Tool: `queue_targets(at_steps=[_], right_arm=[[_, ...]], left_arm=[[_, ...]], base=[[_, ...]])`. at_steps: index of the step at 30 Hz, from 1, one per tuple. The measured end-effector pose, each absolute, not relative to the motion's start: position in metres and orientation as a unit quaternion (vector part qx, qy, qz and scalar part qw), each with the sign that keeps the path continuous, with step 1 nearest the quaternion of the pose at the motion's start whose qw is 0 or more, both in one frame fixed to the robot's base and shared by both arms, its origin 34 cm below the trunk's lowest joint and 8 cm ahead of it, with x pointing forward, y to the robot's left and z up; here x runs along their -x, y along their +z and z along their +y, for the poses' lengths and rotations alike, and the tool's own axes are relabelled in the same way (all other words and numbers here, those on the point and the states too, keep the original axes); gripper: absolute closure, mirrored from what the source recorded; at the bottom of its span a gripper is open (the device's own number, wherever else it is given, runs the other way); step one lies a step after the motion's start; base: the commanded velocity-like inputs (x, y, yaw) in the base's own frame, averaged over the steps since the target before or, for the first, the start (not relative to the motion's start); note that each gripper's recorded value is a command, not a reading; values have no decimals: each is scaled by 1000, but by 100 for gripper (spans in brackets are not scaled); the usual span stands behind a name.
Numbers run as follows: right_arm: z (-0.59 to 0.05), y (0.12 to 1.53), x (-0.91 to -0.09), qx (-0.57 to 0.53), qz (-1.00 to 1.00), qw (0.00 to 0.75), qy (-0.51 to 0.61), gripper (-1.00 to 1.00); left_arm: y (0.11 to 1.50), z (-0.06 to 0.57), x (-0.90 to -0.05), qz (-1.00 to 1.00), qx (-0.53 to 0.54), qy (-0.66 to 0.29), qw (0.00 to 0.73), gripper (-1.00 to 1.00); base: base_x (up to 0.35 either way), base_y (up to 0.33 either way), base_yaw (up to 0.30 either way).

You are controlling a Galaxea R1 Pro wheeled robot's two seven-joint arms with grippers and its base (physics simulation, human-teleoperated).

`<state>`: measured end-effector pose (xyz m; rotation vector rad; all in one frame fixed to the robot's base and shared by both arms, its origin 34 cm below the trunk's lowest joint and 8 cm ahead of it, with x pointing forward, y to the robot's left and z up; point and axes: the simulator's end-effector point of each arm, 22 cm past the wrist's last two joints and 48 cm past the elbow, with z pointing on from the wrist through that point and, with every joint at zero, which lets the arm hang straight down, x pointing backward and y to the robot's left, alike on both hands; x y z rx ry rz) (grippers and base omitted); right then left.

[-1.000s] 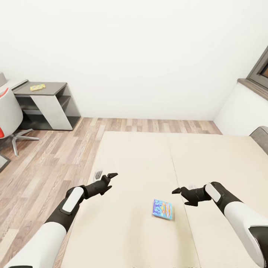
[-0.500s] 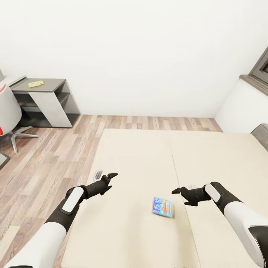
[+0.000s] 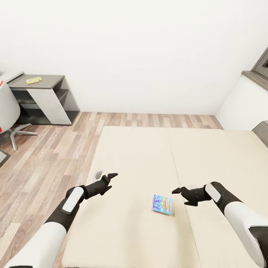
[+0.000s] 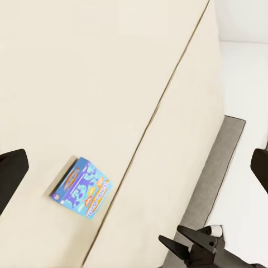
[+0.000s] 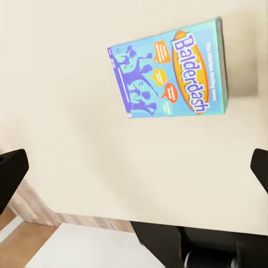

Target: Put all the toys in the child's room - the three board games (two on the bed and one on the table), the two jigsaw puzzles on the table, and the tennis ball on the table - inside the toy box on the table in the child's room.

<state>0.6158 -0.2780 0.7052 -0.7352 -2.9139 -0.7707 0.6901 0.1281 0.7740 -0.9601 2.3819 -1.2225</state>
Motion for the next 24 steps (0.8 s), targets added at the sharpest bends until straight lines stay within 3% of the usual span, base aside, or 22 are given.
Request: queue_targets(at_steps=[15, 24], right_arm=[[-281, 709, -664, 215, -937, -82, -264, -100], [-284, 706, -668, 210, -936, -100, -263, -100]], left_arm=[[759, 128, -684, 833, 337, -418, 137, -100], [755, 128, -682, 833, 339, -417, 134, -100]], base=[[0, 0, 0], [0, 0, 0]])
